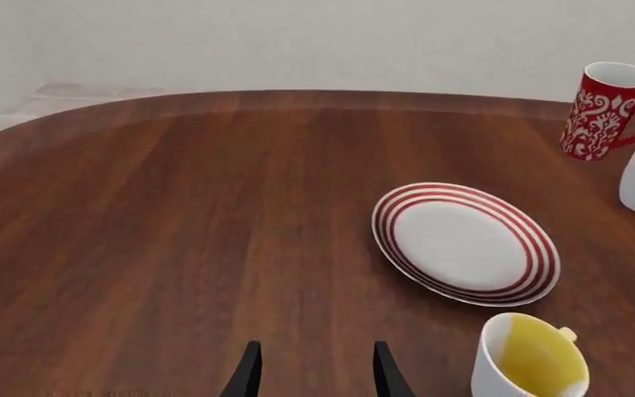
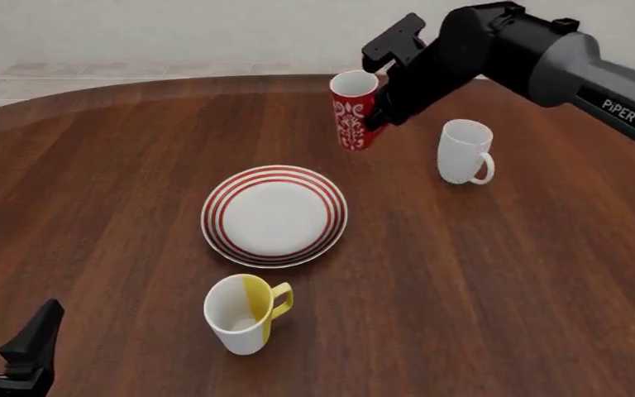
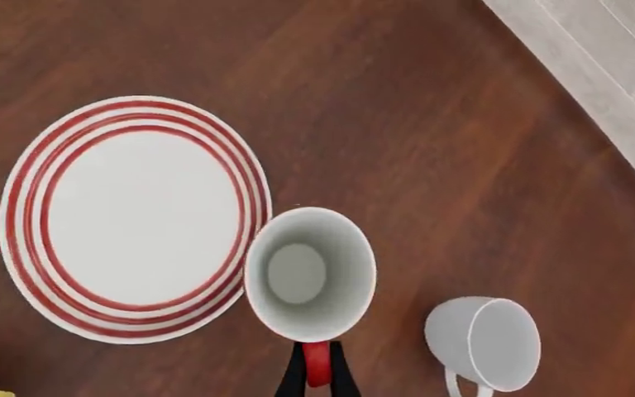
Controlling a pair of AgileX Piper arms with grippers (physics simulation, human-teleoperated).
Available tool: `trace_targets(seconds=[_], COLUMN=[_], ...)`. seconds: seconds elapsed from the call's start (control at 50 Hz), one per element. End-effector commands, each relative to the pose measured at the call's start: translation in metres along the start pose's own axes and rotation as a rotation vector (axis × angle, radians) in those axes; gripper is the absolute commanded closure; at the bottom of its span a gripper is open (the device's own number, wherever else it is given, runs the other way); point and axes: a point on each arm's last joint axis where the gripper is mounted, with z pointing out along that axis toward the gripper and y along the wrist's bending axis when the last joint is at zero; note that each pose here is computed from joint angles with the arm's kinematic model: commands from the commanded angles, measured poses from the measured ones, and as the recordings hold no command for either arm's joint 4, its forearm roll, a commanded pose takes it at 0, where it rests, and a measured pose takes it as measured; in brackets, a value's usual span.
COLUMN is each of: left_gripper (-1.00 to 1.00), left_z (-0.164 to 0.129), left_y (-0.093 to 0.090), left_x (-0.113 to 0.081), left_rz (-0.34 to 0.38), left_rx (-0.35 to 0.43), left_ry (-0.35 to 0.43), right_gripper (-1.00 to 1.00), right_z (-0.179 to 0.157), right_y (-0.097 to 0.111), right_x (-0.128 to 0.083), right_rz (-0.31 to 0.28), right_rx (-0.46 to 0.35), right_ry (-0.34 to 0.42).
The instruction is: Pick up the red mug and put it on the plate
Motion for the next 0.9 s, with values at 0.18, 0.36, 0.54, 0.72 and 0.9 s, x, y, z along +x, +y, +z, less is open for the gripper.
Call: trace_targets(seconds=[0.18, 0.36, 0.54, 0.72, 0.9], left_gripper=[-1.00, -1.00, -1.00, -1.00, -1.00], left_z=[0.000, -0.001, -0.001, -0.001, -0.001], left_y=[0.000, 0.000, 0.001, 0.001, 0.001], left_x=[0.000, 0.001, 0.001, 0.001, 0.001], left_rz=[0.005, 0.002, 0.000, 0.002, 0.004], left_rx=[-0.004, -0.008, -0.012, -0.010, -0.010], left_ry=[-0.001, 0.003, 0.005, 0.005, 0.006], right_gripper=[1.00, 1.00, 1.00, 1.00, 1.00], right_z=[0.010, 0.013, 0.017, 0.019, 0.022], right_y=[0.020, 0.030, 0.045, 0.050, 0.065], right_x=[-0.021, -0.026, -0.024, -0.026, -0.028], right_rz=[0.053, 0.061, 0.055, 0.050, 0.068], right_rx=[-0.031, -0.047, -0.069, -0.076, -0.099], right_ry=[-0.036, -0.043, -0.041, -0.044, -0.044])
